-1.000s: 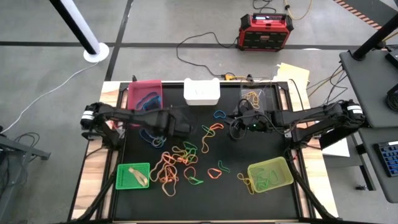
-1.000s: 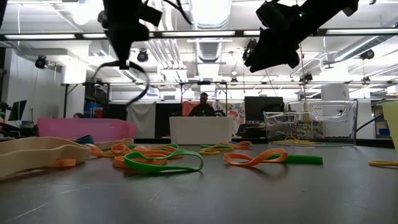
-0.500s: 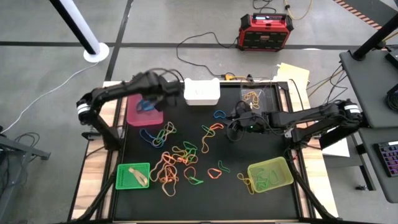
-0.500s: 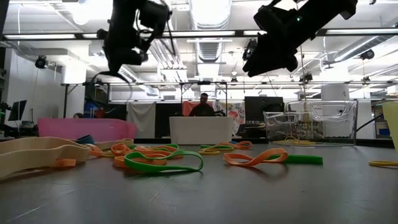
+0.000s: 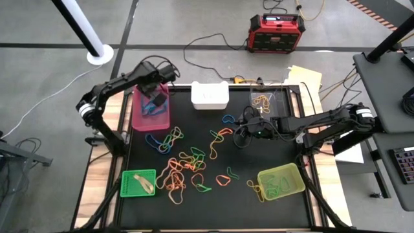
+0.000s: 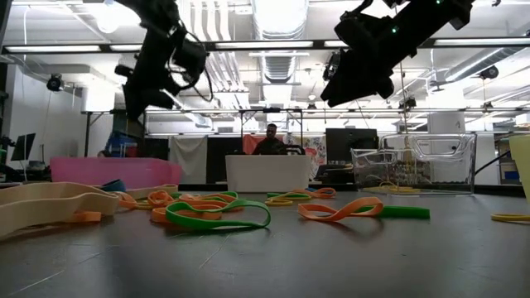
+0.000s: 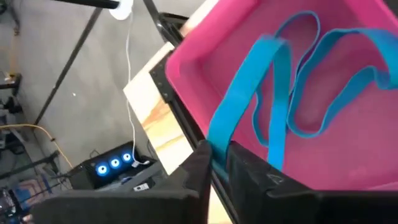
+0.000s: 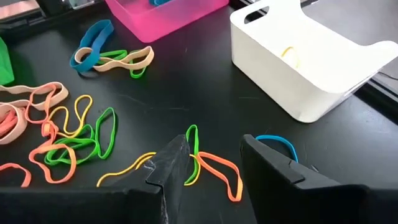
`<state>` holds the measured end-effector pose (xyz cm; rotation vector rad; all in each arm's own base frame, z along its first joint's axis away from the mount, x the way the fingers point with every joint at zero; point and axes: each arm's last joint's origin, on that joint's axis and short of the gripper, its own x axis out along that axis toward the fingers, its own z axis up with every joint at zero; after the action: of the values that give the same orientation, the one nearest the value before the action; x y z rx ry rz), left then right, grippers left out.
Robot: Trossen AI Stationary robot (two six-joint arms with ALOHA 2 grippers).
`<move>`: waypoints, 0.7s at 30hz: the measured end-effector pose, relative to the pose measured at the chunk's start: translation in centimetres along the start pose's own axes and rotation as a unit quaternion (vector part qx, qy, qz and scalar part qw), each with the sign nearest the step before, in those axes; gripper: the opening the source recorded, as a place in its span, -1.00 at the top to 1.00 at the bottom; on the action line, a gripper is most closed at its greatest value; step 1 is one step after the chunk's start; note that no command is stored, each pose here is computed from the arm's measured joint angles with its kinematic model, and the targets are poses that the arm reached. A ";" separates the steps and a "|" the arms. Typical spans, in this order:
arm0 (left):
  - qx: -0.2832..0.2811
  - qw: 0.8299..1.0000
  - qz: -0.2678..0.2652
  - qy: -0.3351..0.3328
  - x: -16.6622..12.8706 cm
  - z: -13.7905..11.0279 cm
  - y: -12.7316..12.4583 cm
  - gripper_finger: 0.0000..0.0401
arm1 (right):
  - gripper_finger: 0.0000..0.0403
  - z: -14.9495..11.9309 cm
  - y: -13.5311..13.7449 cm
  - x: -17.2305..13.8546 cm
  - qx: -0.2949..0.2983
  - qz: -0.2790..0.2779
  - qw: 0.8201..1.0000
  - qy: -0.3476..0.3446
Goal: Sort rubber bands into baskets
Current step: Put the blue rubber band into the pink bin, then put the light yellow rubber band into the green bin
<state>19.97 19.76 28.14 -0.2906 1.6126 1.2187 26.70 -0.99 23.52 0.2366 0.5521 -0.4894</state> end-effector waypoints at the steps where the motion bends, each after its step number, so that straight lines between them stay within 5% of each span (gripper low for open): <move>1: 0.005 1.000 -0.002 0.001 0.4 0.0 -0.1 0.74 | 0.29 0.0 0.0 0.0 0.000 0.000 1.000 0.001; 10: 0.019 1.000 0.001 0.004 1.7 -0.6 -0.9 0.30 | 0.29 0.0 0.0 0.0 0.000 0.000 1.000 0.000; 17: -0.011 0.997 -0.027 -0.067 -1.8 -3.9 -1.3 0.24 | 0.26 0.0 0.0 0.0 0.000 0.000 1.000 0.001; 21: 0.004 0.988 -0.106 -0.110 -4.4 -7.1 -2.7 0.26 | 0.28 0.0 0.0 0.0 0.000 0.000 1.000 0.000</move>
<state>19.60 11.21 29.86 -0.3030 1.3585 1.0427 26.70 -0.99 23.51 0.2374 0.5525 -0.4898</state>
